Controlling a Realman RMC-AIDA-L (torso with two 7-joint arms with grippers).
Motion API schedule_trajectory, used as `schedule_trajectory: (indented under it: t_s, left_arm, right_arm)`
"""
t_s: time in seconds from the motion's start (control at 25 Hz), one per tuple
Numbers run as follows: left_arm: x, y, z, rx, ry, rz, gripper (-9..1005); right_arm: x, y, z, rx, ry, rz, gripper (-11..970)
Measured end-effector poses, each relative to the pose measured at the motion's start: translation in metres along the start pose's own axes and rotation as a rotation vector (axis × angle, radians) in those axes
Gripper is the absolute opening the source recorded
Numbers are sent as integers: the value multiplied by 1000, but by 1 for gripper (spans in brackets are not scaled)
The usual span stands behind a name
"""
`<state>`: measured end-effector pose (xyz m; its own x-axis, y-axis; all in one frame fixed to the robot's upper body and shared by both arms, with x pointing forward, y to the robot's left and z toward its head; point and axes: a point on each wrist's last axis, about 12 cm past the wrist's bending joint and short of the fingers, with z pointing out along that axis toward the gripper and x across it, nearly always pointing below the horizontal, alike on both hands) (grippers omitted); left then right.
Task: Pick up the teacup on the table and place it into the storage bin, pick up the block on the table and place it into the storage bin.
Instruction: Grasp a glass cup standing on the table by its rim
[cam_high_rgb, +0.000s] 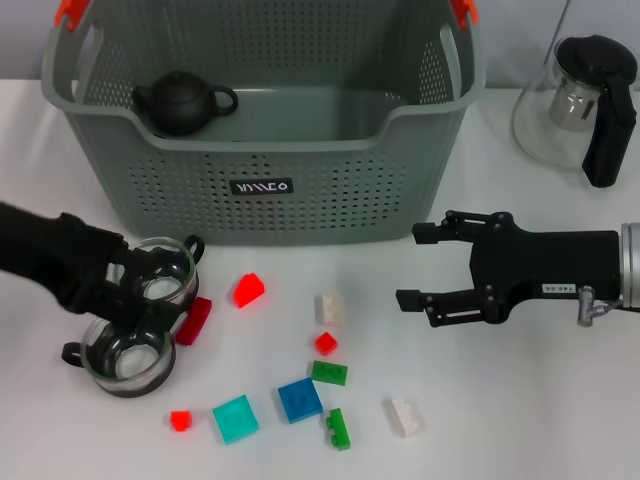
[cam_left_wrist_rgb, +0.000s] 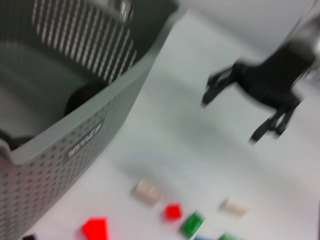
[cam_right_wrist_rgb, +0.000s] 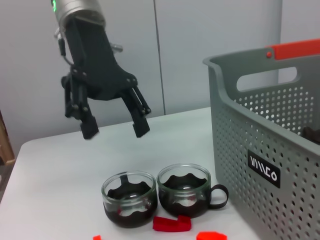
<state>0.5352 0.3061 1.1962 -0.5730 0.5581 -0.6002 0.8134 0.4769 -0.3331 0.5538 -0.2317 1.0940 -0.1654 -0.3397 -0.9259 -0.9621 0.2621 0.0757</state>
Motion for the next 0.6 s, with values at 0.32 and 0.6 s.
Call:
schedule_trajectory:
  t_s: [0.32,0.6]
  left_arm:
    - [-62,-7,41,-201,278,-39,900]
    - [-74,-2,75,-373,363,-104,899]
  right_arm:
    - [-4,-2,1,5,-16,6,913]
    - [-7,-3,1,6,-26,5,913]
